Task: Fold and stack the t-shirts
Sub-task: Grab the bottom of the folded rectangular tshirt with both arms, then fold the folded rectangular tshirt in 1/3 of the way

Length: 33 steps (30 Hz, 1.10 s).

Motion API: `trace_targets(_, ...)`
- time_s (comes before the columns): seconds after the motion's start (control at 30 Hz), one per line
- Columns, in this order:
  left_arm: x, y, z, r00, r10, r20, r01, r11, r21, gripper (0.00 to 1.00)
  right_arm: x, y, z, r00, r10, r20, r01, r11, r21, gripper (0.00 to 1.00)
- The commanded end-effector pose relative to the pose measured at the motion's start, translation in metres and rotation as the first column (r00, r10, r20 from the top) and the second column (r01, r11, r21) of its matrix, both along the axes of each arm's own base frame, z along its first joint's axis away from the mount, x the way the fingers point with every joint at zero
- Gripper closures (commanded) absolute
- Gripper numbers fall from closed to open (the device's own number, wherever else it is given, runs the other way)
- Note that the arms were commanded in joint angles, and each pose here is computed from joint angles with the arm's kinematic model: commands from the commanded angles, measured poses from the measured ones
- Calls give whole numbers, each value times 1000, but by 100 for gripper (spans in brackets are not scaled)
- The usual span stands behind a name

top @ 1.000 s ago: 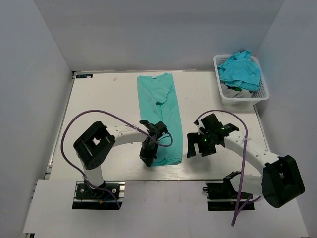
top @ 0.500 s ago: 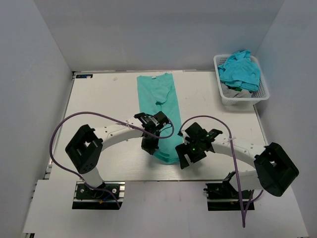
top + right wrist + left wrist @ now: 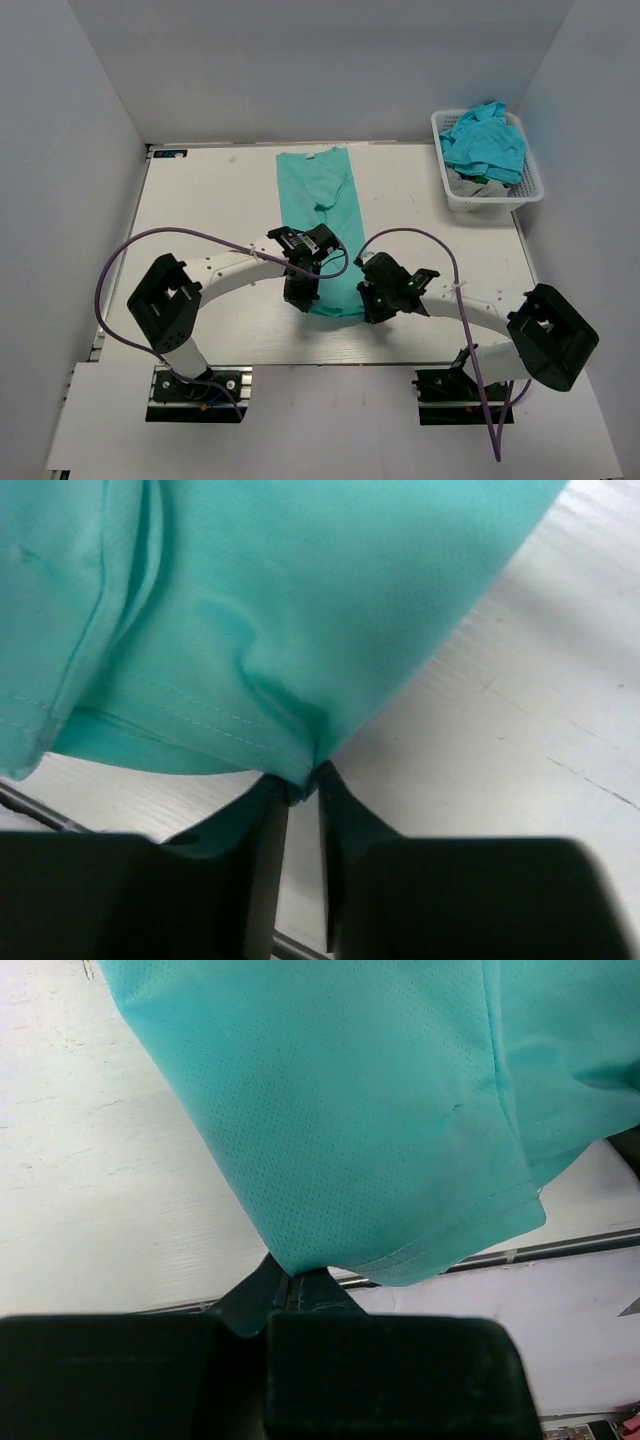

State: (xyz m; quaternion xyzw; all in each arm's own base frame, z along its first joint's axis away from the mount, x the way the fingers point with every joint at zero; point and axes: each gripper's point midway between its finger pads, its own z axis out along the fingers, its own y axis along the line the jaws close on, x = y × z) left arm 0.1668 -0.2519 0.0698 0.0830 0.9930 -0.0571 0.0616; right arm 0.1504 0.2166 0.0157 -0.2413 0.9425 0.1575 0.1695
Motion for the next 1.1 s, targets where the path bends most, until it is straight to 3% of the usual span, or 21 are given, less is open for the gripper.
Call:
trace_targets(0.0,5,2,17,999,29,41,-28,999,-40,100,1,-14,-5,999,-37,36,38,998,-44,84)
trace_targets(0.03,6,3,16,998,31,49,-30,999,-34,100,1,-14,0,999,-33,41,34,999,-40,93)
trace_targets(0.07,6,3,19,998,41,53,-38,998,-43,100,1,-14,3,999,-23,47,25,999,-39,94)
trace_targets(0.33,13,0,30,996,46,79,-42,998,-46,100,4,-4,37,986,157,59,-151,984,-93,97)
trace_targets(0.53,23,4,39,989,79,128,-77,997,-19,100,25,6,78,975,179,135,-165,981,-105,100)
trace_targets(0.83,70,16,42,959,239,155,-248,968,42,100,65,8,88,966,141,216,-100,976,-192,100)
trace_targets(1.07,124,27,61,902,368,226,-378,926,0,100,117,15,103,951,42,306,18,982,-191,100)
